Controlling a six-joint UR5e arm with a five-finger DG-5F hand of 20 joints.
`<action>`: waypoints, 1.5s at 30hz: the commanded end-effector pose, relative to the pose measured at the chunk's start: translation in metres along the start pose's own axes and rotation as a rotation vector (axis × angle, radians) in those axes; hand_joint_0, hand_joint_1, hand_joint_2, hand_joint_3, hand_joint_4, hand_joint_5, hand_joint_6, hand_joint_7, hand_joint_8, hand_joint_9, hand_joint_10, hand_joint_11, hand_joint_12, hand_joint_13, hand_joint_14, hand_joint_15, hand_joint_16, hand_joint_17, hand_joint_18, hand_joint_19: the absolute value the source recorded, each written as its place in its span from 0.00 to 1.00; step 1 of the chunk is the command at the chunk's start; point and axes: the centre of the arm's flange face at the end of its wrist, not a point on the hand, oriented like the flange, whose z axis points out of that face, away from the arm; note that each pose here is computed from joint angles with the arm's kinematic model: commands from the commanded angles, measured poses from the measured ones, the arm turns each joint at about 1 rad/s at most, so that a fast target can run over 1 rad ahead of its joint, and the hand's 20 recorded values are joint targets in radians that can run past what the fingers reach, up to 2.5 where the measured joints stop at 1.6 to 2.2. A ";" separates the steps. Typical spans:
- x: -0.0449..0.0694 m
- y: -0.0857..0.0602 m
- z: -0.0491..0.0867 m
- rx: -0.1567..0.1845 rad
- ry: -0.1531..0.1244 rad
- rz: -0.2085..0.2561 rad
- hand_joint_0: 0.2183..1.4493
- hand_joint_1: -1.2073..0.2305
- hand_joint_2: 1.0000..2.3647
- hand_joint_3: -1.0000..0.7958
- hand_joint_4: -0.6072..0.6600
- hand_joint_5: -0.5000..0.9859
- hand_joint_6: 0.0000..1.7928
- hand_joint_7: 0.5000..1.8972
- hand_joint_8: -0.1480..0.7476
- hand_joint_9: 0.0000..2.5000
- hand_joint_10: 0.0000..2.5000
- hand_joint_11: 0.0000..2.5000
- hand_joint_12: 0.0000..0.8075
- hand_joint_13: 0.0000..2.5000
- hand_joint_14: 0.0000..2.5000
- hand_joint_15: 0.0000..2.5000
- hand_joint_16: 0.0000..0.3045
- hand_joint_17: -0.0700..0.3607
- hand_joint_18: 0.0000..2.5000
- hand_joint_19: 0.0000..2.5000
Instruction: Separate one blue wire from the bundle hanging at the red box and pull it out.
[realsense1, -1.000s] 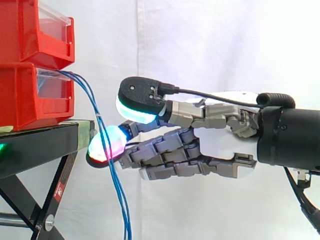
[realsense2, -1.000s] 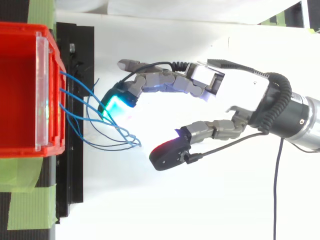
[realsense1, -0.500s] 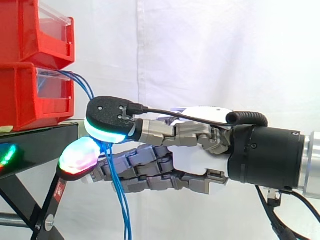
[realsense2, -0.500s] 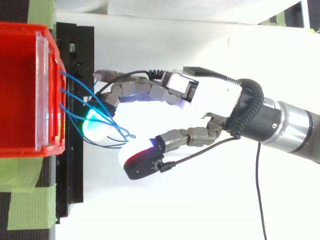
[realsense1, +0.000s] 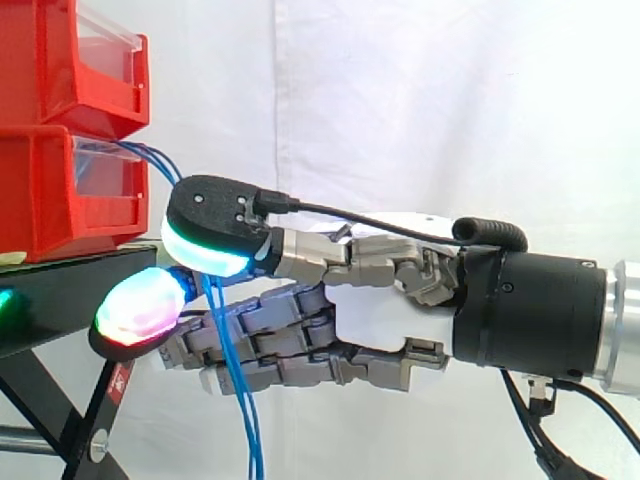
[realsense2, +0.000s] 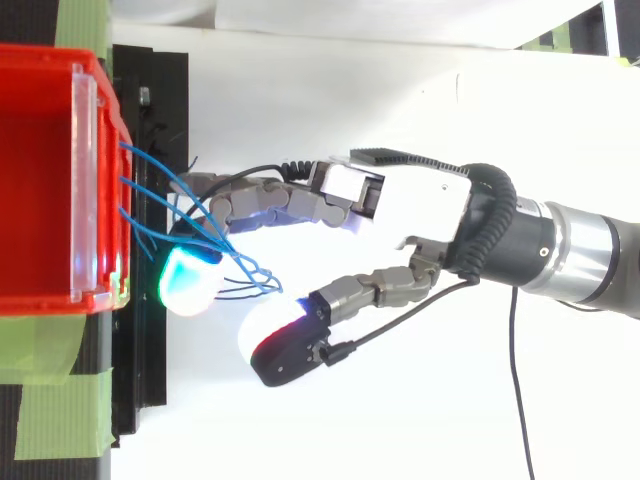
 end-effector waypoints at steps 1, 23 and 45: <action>-0.001 0.002 0.001 -0.018 0.029 0.025 0.28 0.41 0.00 0.29 0.71 0.23 0.28 0.35 0.49 0.20 0.00 0.11 0.41 0.07 0.00 0.05 0.17 0.43 0.02 0.12; -0.035 -0.006 0.005 -0.043 0.036 0.051 0.28 0.41 0.00 0.29 0.71 0.23 0.28 0.35 0.50 0.21 0.00 0.12 0.41 0.09 0.00 0.06 0.17 0.43 0.04 0.14; -0.045 -0.001 0.013 -0.080 0.013 0.046 0.31 0.38 0.01 0.35 0.67 0.25 0.28 0.55 0.49 0.22 0.00 0.13 0.41 0.11 0.00 0.07 0.16 0.42 0.08 0.15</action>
